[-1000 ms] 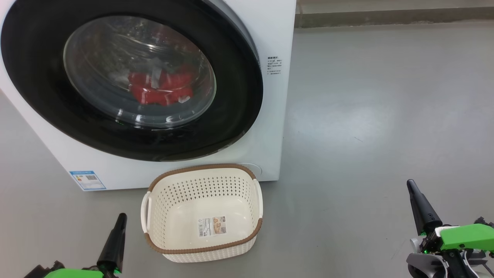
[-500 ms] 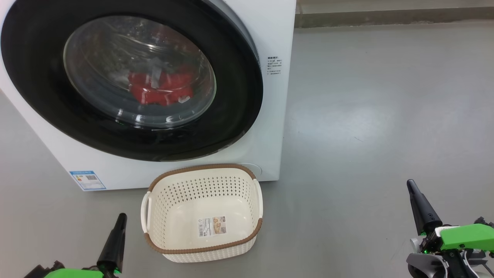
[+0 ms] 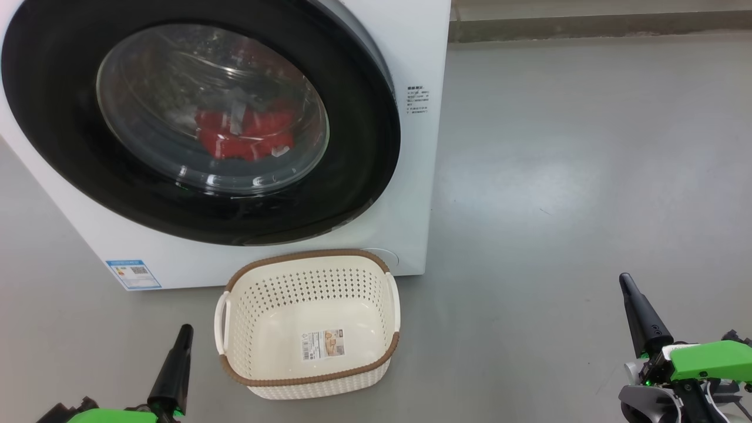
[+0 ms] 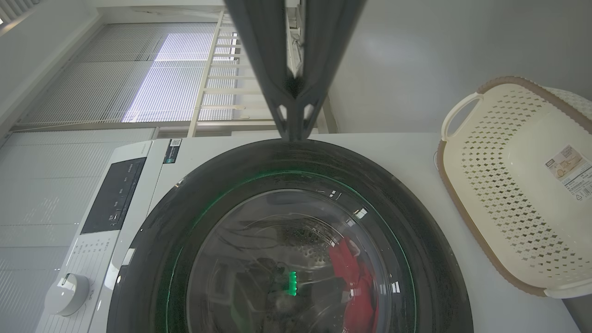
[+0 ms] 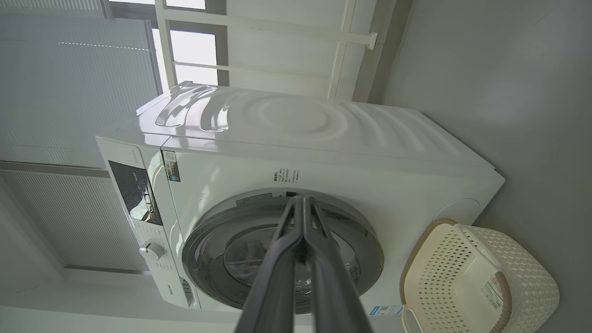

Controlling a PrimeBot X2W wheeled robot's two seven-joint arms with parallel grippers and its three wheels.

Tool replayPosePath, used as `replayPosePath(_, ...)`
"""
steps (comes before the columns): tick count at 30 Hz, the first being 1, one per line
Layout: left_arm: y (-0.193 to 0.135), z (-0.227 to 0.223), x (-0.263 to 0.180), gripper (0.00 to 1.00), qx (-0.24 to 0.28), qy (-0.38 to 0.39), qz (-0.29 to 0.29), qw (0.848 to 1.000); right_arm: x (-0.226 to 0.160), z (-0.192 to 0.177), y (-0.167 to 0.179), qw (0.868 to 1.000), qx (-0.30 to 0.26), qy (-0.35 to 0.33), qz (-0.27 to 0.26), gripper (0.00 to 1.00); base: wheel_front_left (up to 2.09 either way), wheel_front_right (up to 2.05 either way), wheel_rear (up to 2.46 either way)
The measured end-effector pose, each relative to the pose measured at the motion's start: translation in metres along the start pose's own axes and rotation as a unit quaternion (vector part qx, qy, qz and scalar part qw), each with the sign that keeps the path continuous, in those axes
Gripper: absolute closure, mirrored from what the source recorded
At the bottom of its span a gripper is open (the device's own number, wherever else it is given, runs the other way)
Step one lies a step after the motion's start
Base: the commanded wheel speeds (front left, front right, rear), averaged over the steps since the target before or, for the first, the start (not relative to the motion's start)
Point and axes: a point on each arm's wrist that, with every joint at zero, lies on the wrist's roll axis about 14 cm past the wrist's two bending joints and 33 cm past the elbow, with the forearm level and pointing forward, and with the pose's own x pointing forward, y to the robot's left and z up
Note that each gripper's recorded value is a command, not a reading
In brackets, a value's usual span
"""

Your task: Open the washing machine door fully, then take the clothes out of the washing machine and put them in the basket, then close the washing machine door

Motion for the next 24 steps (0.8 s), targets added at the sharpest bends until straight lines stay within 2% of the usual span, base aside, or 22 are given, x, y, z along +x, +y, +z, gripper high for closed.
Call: replayPosePath(24, 0.0000, 0.0000, 0.0000, 1.00, 0.000, 0.000, 0.000, 1.000, 0.0000, 0.0000, 0.0000, 1.000, 0.000, 0.000, 0.000, 1.00, 0.00, 0.00, 0.00)
